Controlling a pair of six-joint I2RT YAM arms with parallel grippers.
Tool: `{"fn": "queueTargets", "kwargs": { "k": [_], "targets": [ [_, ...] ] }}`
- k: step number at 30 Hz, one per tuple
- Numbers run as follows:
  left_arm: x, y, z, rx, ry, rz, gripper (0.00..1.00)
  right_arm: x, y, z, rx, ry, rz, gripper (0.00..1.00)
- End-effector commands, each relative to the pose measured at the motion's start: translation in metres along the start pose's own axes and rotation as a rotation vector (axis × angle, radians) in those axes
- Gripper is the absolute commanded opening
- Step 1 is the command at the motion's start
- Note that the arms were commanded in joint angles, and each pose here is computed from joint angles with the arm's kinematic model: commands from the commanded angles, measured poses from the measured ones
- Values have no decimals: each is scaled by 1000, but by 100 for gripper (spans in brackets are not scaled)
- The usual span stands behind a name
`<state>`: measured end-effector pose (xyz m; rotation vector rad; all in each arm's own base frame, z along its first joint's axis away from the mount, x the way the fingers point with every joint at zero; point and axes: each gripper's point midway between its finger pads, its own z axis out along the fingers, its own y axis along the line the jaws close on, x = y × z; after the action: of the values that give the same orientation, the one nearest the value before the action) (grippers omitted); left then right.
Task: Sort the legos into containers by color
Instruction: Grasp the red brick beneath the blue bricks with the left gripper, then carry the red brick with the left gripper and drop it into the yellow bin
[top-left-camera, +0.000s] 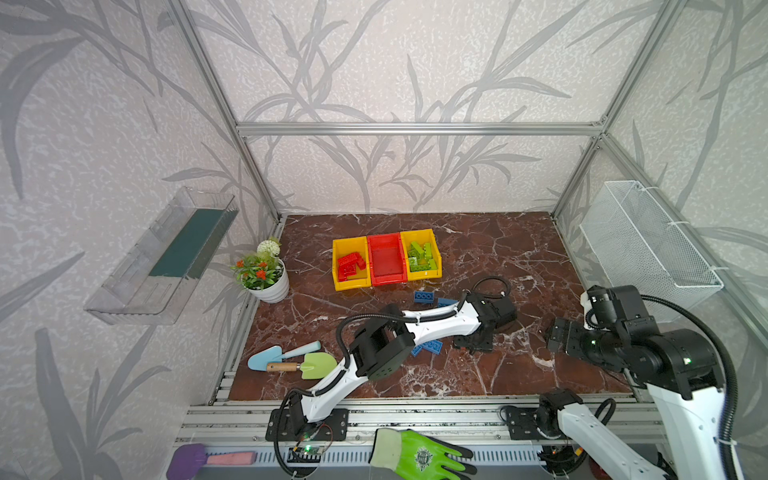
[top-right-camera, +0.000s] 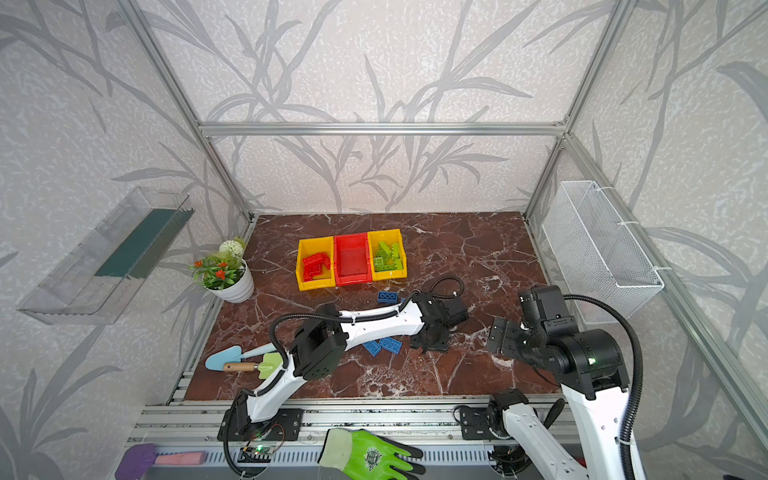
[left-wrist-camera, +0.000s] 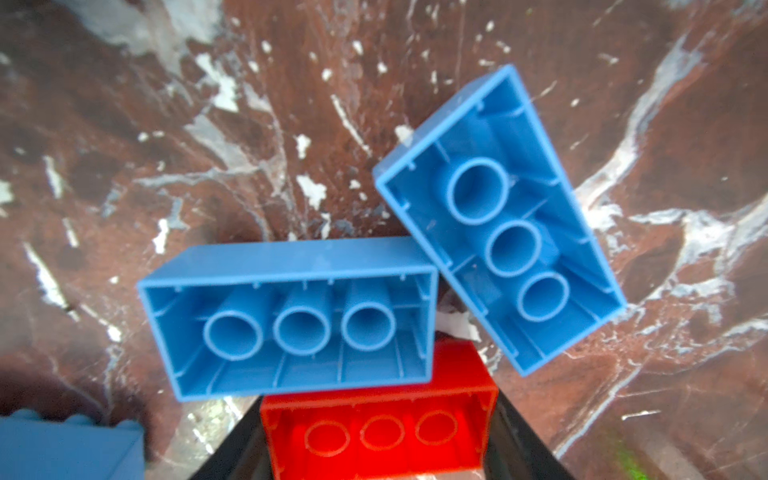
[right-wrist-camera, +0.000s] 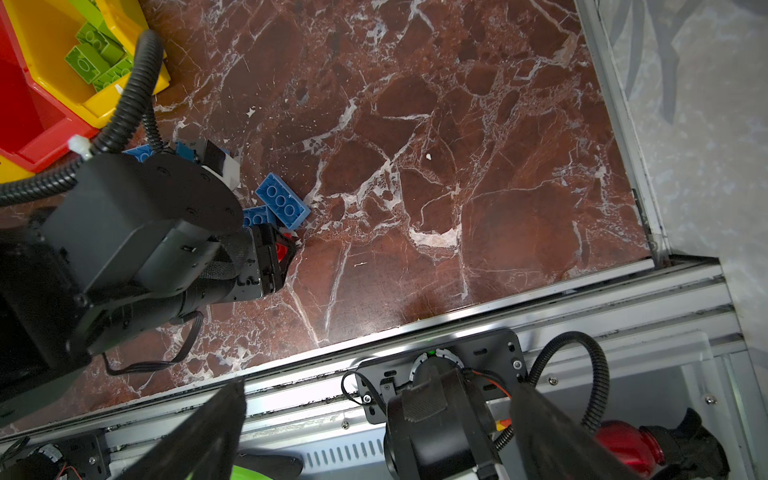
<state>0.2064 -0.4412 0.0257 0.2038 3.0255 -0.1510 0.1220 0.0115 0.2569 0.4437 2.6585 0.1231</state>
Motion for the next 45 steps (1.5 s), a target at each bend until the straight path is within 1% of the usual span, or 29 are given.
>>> {"fn": "queueTargets", "kwargs": {
  "k": [1,5,8,12,15,18,22,25,28,32,34,38,42,45],
  "targets": [
    [-10,21,-40,-46,-35,-2,44,3,6,-1,-44,3,-5,99],
    [-36,52,-75,-57,-81,-45,41,8,8,4,-58,21,-8,99],
    [-62,85,-102,-48,-111,-90,41,6,9,9,-50,29,11,99],
    [-103,144,-135,-68,-165,-144,41,-2,16,23,-65,27,53,99],
    [-130,196,-149,-82,-192,-211,41,-13,27,32,-87,35,90,99],
    [-151,249,-152,-89,-208,-308,41,-30,50,39,-156,48,73,99],
    [-168,313,-146,-98,-216,-437,41,-52,70,44,-159,52,23,99],
    [-175,351,-139,-111,-209,-512,41,-63,87,52,-157,58,-10,99],
    [-184,381,-132,-121,-208,-564,41,-65,104,64,-159,72,-33,99],
    [-203,405,-126,-124,-205,-590,41,-64,122,80,-156,90,-58,99],
    [-213,413,-122,-134,-199,-584,41,-63,128,88,-148,103,-27,99],
    [-228,425,-110,-145,-183,-577,41,-65,132,95,-139,99,-6,99],
    [-241,432,-101,-106,-178,-598,41,-68,129,94,-120,85,11,99],
    [-250,431,-98,-92,-175,-590,44,-69,126,93,-104,84,23,99]
  ]
}}
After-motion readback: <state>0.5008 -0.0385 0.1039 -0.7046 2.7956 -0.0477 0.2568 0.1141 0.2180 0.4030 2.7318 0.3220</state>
